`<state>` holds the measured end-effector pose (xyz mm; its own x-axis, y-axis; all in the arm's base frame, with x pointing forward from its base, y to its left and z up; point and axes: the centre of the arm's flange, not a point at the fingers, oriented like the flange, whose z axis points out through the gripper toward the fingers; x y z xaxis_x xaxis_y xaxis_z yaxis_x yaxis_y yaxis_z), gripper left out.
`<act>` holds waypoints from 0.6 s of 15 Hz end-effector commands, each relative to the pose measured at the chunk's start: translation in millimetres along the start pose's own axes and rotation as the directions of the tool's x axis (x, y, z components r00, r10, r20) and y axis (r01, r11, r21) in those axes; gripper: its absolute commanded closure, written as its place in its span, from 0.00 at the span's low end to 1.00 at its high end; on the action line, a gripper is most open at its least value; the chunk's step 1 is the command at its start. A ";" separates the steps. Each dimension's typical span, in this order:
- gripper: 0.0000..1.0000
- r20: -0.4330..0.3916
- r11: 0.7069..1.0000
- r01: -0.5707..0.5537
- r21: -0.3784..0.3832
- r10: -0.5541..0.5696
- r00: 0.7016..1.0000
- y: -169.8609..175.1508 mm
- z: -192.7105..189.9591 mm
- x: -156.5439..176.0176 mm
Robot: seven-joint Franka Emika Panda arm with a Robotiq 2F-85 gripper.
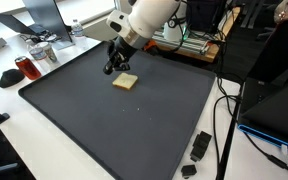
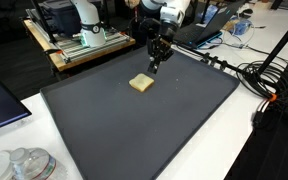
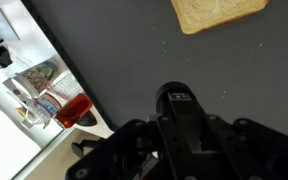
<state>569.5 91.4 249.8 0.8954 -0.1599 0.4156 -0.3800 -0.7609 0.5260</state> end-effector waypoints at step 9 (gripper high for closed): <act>0.95 0.280 0.970 -0.064 0.234 -0.004 0.960 61.5 25.6 35.3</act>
<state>582.9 38.4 267.4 0.9218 -0.3032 0.2414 -0.3749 -0.8559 0.3562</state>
